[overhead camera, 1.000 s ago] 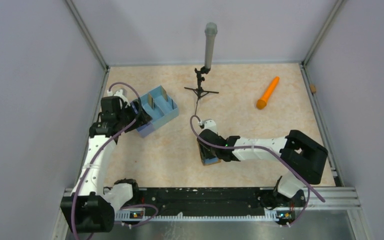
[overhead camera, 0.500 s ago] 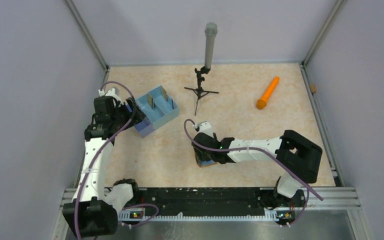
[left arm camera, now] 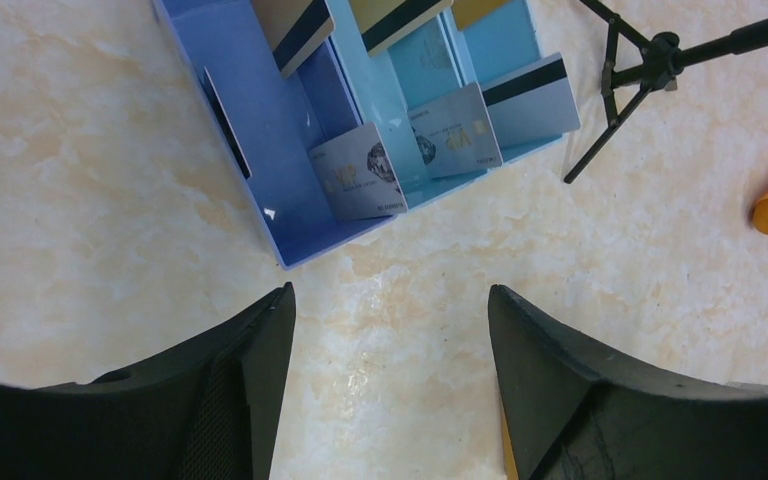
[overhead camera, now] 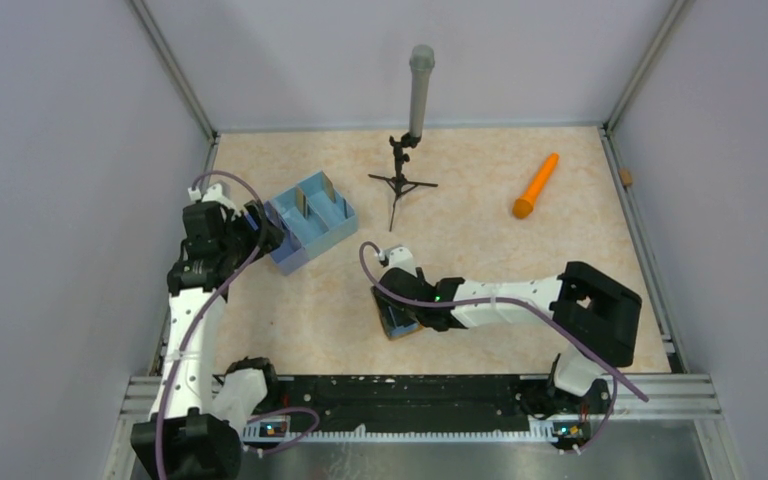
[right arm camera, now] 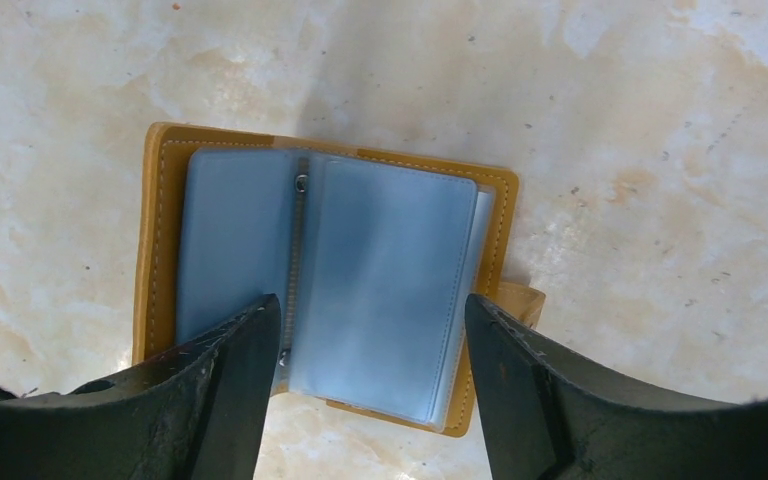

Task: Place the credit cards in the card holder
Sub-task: Open the card holder at the center of the board.

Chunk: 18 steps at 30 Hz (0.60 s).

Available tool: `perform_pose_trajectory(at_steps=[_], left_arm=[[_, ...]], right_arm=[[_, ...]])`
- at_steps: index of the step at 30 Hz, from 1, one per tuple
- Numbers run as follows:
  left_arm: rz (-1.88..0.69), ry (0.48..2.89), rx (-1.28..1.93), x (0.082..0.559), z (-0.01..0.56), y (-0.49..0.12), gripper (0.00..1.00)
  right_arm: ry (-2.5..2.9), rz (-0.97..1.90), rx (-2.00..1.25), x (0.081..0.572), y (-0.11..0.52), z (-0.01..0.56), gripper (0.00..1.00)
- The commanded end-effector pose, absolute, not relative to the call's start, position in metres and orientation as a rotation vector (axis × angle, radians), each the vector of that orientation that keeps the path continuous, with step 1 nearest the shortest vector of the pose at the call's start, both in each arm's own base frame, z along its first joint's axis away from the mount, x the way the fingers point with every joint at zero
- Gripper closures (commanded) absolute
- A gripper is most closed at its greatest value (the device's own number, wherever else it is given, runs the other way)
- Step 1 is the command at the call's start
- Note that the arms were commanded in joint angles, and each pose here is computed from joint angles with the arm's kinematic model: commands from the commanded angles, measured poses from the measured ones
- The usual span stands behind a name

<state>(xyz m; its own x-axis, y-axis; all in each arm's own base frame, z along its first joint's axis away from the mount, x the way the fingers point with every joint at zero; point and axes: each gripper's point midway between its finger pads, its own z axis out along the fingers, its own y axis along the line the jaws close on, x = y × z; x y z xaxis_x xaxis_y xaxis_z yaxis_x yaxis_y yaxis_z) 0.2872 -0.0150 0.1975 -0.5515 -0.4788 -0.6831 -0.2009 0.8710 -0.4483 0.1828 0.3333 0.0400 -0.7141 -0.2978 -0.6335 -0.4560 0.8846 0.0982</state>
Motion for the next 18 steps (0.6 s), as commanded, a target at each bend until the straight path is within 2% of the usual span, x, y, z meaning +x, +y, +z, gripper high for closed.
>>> perform_pose_trajectory(at_steps=[1,6,18], left_arm=[[-0.435,2.13,-0.46,0.284,0.203,-0.019,0.27],[-0.533,2.149,-0.417,0.262,0.203,-0.042,0.31],[-0.813,2.302,-0.4,0.217,0.148,-0.15,0.3]], right_arm=[[2.367,0.466,-0.587,0.18,0.368,0.054,0.32],[2.384,0.46,-0.606,0.178,0.372,0.042,0.31],[2.421,0.417,-0.583,0.176,0.363,0.027,0.29]])
